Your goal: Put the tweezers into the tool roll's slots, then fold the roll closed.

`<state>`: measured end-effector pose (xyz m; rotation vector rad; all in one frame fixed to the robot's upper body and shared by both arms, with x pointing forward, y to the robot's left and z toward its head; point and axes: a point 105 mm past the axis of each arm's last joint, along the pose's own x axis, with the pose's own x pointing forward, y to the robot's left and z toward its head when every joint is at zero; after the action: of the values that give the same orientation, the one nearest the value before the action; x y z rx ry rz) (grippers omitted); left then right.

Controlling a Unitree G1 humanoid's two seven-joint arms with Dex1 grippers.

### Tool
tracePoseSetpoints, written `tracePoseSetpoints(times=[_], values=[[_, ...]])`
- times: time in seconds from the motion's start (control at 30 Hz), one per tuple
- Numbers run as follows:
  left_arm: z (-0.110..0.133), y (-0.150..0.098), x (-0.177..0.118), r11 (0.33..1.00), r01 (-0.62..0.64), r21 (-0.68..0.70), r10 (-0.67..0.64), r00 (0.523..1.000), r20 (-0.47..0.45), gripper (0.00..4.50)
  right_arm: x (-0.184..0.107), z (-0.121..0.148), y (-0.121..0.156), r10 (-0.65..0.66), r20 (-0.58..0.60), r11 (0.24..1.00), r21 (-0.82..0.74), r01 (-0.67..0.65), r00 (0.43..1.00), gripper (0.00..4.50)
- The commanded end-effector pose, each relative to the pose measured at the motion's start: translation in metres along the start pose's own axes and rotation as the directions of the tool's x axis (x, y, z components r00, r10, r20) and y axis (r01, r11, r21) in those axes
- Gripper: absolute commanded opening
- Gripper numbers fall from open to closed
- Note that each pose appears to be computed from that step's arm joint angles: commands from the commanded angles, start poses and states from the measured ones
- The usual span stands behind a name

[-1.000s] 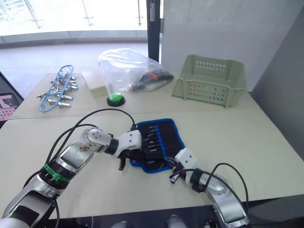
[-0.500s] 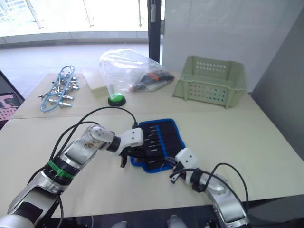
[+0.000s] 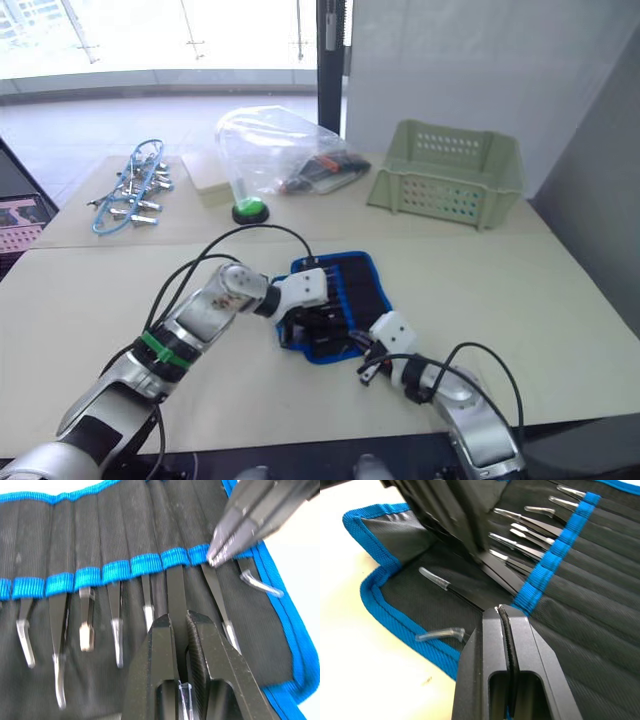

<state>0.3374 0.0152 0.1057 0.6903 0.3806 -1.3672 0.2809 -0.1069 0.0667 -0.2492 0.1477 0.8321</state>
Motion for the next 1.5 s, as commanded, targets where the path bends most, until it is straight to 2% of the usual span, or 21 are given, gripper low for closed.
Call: tracePoseSetpoints(times=[0.03,0.23,0.43,0.5,0.67,0.77,0.87,1.0,1.1,1.2,1.27,1.33,1.5], values=[[0.015,0.007,0.017,0.998,-0.02,0.056,0.019,1.0,0.021,0.03,0.001,-0.023,0.007,0.028,-0.088,0.999,0.027,-0.026,0.996,0.0],[0.02,0.009,0.036,0.994,-0.047,0.101,0.043,0.998,0.044,0.03,0.0,-0.024,0.006,0.022,-0.092,1.0,0.022,-0.02,0.996,0.0],[0.028,0.006,0.042,0.996,-0.041,0.078,0.033,0.995,0.097,0.03,-0.001,-0.027,0.005,0.018,-0.101,1.0,0.019,-0.016,0.995,0.0],[0.028,0.003,0.042,0.997,-0.03,0.065,0.023,0.994,0.109,0.93,-0.001,-0.028,0.004,0.017,-0.104,1.0,0.017,-0.015,0.994,0.0],[0.023,0.002,0.033,0.998,-0.029,0.049,0.023,0.993,0.115,2.45,-0.002,-0.03,0.001,0.018,-0.11,1.0,0.011,-0.017,0.994,0.0],[0.02,0.006,0.013,0.997,-0.063,0.045,0.058,0.991,0.118,3.47,-0.002,-0.031,0.002,0.023,-0.113,1.0,0.01,-0.022,0.993,0.0],[0.024,0.007,-0.01,0.995,-0.097,0.019,0.093,0.983,0.157,4.47,-0.002,-0.033,0.002,0.028,-0.116,1.0,0.009,-0.028,0.993,0.0],[0.032,0.014,-0.063,0.984,-0.168,-0.062,0.178,0.949,0.259,4.49,-0.002,-0.032,-0.001,0.04,-0.114,0.999,-0.003,-0.041,0.993,0.0],[0.018,0.014,-0.105,0.964,-0.213,-0.157,0.252,0.92,0.3,4.49,-0.001,-0.017,-0.005,0.054,-0.061,0.998,-0.025,-0.056,0.997,0.0],[0.005,0.009,-0.127,0.95,-0.237,-0.201,0.292,0.905,0.31,4.49,0.001,0.005,-0.004,0.064,0.028,0.998,-0.018,-0.064,0.998,0.0],[-0.018,0.001,-0.145,0.935,-0.275,-0.225,0.333,0.898,0.286,4.49,0.004,0.035,0.0,0.084,0.12,0.996,-0.049,-0.078,0.989,0.0],[-0.039,-0.009,-0.163,0.906,-0.323,-0.275,0.396,0.875,0.277,4.49,0.004,0.062,0.0,0.089,0.2,0.995,0.028,-0.097,0.976,0.0],[-0.057,-0.027,-0.175,0.88,-0.339,-0.332,0.434,0.857,0.276,4.49,0.004,0.08,0.012,0.204,0.185,0.978,-0.081,-0.192,0.961,0.0]])
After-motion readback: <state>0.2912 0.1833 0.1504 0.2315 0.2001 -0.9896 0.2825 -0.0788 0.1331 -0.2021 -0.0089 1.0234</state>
